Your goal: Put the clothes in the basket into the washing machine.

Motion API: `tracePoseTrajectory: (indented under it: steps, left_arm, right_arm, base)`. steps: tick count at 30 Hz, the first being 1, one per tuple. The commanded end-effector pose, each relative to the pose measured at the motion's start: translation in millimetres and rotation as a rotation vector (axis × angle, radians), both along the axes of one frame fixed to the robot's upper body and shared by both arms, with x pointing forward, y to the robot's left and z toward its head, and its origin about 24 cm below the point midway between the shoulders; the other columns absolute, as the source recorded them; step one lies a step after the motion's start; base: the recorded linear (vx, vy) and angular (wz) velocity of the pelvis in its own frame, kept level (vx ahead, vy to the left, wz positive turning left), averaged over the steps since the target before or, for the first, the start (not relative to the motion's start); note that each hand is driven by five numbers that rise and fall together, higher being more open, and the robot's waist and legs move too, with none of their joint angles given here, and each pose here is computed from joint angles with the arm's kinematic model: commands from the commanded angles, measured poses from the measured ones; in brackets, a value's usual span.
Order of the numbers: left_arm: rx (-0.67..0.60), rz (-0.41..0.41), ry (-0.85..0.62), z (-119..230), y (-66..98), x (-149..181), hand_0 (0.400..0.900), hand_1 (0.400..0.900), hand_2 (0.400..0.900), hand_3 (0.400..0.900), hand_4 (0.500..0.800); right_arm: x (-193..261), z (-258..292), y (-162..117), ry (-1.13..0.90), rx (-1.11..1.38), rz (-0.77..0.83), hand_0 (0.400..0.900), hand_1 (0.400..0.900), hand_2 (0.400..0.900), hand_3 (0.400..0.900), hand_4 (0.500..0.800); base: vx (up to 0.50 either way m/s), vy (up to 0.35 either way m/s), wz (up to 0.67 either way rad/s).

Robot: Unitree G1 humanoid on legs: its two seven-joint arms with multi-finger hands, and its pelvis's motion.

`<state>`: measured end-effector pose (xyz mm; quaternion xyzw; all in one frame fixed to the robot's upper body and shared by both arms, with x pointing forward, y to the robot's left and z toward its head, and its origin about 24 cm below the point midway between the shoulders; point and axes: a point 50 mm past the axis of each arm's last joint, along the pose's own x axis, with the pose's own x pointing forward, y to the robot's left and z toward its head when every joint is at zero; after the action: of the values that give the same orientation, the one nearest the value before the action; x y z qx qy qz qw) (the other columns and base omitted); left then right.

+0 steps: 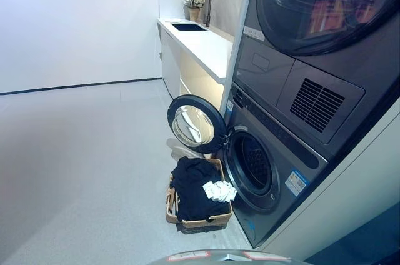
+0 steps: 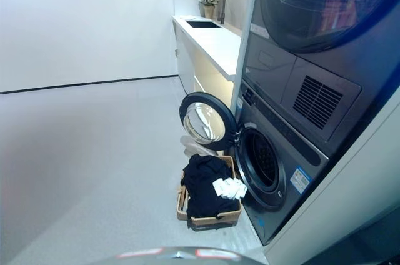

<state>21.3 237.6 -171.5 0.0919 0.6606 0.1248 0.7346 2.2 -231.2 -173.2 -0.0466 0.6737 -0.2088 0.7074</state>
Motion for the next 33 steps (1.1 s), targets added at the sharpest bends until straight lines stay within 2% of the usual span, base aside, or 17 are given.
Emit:
tracePoseTrajectory:
  steps: [1,23,33]
  left_arm:
    - [-0.043,0.005,-0.056,-2,-18.4,27,0.900,0.900,0.900,0.900,0.800]
    - [-0.046,0.006,-0.050,-3,-20.9,25,0.900,0.900,0.900,0.900,0.800]
    - [-0.033,-0.003,-0.100,0,-17.8,43,0.900,0.900,0.900,0.900,0.800]
  right_arm:
    - [46,10,-28,-0.115,-0.084,-0.005,0.900,0.900,0.900,0.900,0.800]
    - [46,10,-28,-0.114,-0.087,0.007,0.900,0.900,0.900,0.900,0.800]
    - [65,14,-34,-0.161,-0.107,0.040,0.900,0.900,0.900,0.900,0.800]
  base:
    - [0.000,0.000,0.00]
    - [0.000,0.000,0.00]
    - [-0.025,-0.065,-0.03]
